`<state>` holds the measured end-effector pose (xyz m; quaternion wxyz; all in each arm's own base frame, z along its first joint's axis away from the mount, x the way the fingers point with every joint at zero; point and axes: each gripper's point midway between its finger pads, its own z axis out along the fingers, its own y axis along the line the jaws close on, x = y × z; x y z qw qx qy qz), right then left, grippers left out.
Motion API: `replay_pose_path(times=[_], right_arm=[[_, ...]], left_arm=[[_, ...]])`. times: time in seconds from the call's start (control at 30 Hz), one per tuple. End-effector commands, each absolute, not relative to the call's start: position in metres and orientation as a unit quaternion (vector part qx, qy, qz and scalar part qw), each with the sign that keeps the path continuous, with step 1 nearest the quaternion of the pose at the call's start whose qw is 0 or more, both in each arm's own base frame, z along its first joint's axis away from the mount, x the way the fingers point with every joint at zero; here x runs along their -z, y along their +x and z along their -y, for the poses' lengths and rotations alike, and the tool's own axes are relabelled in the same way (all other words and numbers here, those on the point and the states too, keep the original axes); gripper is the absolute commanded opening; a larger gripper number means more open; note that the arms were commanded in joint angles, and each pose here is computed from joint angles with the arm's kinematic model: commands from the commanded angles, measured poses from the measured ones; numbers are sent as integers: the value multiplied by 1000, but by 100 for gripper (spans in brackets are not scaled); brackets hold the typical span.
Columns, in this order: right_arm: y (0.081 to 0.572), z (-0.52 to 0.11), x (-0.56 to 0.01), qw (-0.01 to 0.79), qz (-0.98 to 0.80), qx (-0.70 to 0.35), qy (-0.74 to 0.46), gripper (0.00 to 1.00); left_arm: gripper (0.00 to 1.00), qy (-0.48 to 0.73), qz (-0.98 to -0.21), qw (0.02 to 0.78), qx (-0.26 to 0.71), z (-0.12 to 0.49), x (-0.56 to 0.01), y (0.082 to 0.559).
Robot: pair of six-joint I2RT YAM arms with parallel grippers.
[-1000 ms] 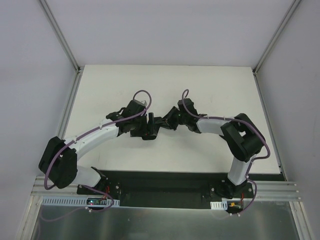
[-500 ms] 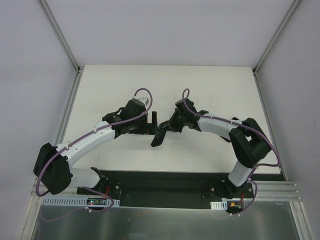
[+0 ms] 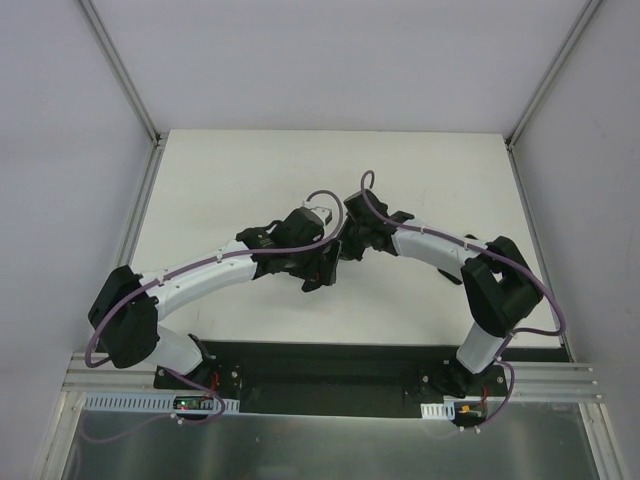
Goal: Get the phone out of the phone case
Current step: Adjust the phone.
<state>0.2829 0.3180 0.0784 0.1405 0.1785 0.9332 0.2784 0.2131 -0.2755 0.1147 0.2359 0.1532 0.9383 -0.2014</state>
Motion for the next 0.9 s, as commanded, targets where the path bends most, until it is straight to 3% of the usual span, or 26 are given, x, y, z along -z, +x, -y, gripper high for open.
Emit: replay_pose_path(times=[0.0,0.2,0.53,0.8,0.87], right_arm=[[288,-325,-112,160,-926,-298,166,1],[283,-327,-114,142,-936,-288,145,1],[280,-322,-118,142,-939,-279,141,1],[278,-324,-118,138,-940,-281,137,1],[278,-324,-119,139,-940,-282,136,1]], left_arm=[[92,184,-931,256,186,279,-123,220],[86,221,-927,266,145,285,-112,216],[65,249,-918,307,28,285,-104,232],[34,270,-907,322,-26,288,-106,238],[19,272,-908,318,-29,288,-103,238]])
